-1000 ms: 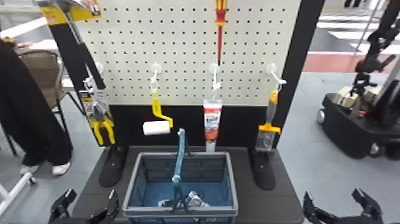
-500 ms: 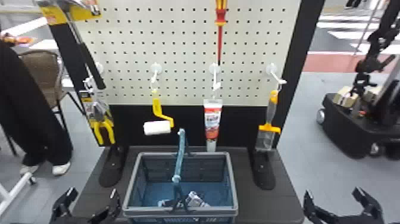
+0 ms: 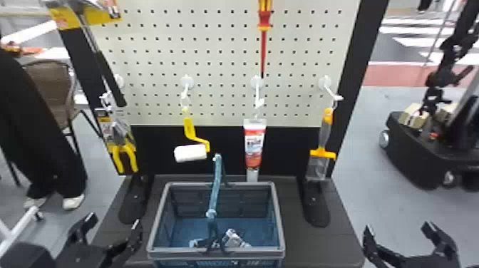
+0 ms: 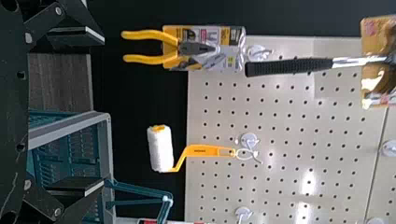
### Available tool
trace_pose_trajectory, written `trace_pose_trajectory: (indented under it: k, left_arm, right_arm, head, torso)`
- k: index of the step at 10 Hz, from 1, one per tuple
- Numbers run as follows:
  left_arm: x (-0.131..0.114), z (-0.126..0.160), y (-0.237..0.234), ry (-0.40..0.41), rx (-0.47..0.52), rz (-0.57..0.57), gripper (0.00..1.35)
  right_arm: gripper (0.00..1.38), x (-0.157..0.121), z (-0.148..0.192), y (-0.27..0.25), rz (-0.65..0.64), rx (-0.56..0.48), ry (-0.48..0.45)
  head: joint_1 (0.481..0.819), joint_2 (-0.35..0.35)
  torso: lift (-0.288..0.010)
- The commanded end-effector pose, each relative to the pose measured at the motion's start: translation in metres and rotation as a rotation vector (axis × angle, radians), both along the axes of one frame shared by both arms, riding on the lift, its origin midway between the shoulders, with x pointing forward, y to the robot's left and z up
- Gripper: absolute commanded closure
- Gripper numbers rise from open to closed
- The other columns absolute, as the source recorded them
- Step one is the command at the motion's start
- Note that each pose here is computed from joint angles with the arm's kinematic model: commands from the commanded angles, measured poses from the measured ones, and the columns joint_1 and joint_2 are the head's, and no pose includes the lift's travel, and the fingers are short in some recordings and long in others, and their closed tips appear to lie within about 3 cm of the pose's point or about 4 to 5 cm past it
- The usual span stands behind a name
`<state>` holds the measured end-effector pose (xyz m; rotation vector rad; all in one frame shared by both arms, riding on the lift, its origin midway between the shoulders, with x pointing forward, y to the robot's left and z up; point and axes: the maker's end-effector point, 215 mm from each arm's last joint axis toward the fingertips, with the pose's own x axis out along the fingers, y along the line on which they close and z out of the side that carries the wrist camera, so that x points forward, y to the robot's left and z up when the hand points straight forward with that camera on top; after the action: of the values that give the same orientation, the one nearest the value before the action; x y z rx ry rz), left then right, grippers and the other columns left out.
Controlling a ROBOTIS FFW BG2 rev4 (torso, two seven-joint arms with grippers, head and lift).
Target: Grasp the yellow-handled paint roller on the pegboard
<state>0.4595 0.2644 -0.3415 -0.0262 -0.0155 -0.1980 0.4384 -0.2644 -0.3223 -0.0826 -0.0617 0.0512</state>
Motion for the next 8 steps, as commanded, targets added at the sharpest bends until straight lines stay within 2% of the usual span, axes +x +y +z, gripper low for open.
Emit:
trace_pose_trajectory:
  k: [1,2,4,6,8]
  left_arm:
    - [0.033,0.007,0.011,-0.009,0.032,-0.058,0.23]
    - [0.055,0.019,0.006,-0.03,0.067,-0.135,0.23]
    - [0.081,0.033,-0.002,-0.037,0.094,-0.234,0.25]
    - [0.103,0.042,0.0,-0.036,0.093,-0.286,0.35]
    - [0.124,0.05,0.002,-0.023,0.089,-0.329,0.38]
  right_arm:
    - [0.14,0.002,0.007,0.007,0.012,0.005,-0.016]
    - [0.14,0.003,0.009,0.014,0.028,0.009,-0.021]
    - [0.14,0.006,0.013,0.023,0.049,0.021,-0.03]
    - [0.14,0.006,0.016,0.03,0.065,0.034,-0.036]
    - [0.14,0.008,0.022,0.037,0.082,0.039,-0.048]
  head:
    - [0.549,0.0]
    - [0.549,0.0]
    - [0.549,0.0]
    - [0.549,0.0]
    - [0.549,0.0]
  torso:
    - [-0.1]
    - [-0.1]
    - [-0.1]
    - [-0.1]
    - [-0.1]
